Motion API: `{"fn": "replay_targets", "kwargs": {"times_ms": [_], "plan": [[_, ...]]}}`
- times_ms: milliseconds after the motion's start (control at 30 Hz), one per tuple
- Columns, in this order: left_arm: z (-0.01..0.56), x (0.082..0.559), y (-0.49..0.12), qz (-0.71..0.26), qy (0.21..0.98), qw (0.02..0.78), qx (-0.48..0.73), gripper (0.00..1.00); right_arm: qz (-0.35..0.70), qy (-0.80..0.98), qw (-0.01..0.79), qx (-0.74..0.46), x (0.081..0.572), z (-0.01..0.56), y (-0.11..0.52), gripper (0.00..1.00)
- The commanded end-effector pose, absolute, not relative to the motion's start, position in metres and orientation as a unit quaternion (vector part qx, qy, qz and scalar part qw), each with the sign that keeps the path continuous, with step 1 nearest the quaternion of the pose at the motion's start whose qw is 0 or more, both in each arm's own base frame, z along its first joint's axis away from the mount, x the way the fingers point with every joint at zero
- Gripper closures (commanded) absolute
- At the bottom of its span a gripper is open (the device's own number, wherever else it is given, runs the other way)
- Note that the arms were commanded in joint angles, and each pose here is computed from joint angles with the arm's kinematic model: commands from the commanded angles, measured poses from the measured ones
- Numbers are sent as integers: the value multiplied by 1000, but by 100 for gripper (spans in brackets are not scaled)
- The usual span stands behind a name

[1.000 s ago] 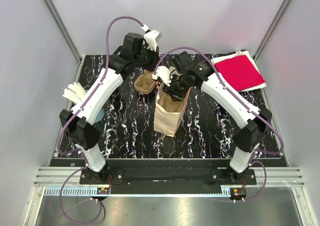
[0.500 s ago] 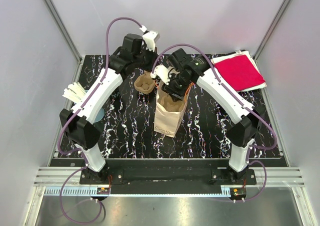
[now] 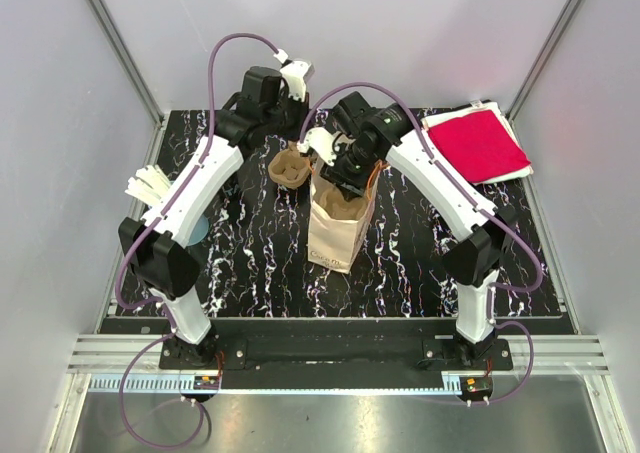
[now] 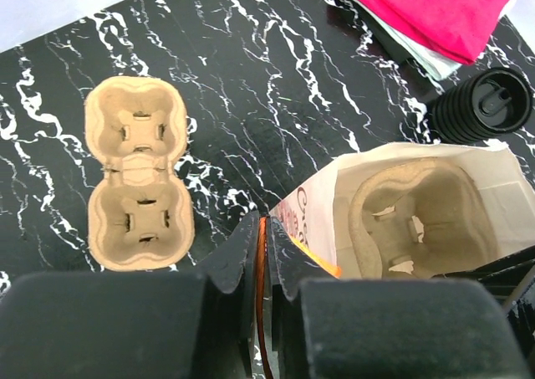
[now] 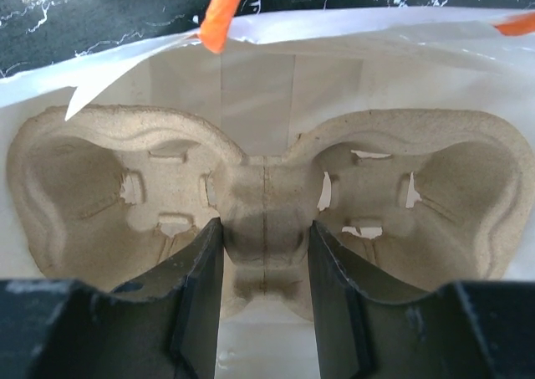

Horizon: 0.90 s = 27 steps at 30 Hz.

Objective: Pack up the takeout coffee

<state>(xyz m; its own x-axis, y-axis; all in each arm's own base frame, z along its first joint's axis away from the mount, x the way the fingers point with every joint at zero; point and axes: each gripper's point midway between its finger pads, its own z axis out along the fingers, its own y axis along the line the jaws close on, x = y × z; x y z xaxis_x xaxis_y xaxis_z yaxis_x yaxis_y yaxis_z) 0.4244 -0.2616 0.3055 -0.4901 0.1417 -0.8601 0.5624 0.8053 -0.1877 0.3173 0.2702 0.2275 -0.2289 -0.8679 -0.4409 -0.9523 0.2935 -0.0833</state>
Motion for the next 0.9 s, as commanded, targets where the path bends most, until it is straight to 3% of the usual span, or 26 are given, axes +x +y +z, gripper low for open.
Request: {"fn": "replay_targets", "kwargs": {"times_ms": [0, 400, 867], "plan": [[348, 404, -290, -292, 790, 484, 238, 91, 75, 806, 171, -562, 328, 205, 265, 68], [350, 402, -294, -305, 787, 480, 240, 89, 74, 806, 150, -567, 322, 188, 271, 66], [351, 401, -297, -314, 784, 477, 243, 86, 89, 805, 162, -564, 322, 186, 280, 53]]}}
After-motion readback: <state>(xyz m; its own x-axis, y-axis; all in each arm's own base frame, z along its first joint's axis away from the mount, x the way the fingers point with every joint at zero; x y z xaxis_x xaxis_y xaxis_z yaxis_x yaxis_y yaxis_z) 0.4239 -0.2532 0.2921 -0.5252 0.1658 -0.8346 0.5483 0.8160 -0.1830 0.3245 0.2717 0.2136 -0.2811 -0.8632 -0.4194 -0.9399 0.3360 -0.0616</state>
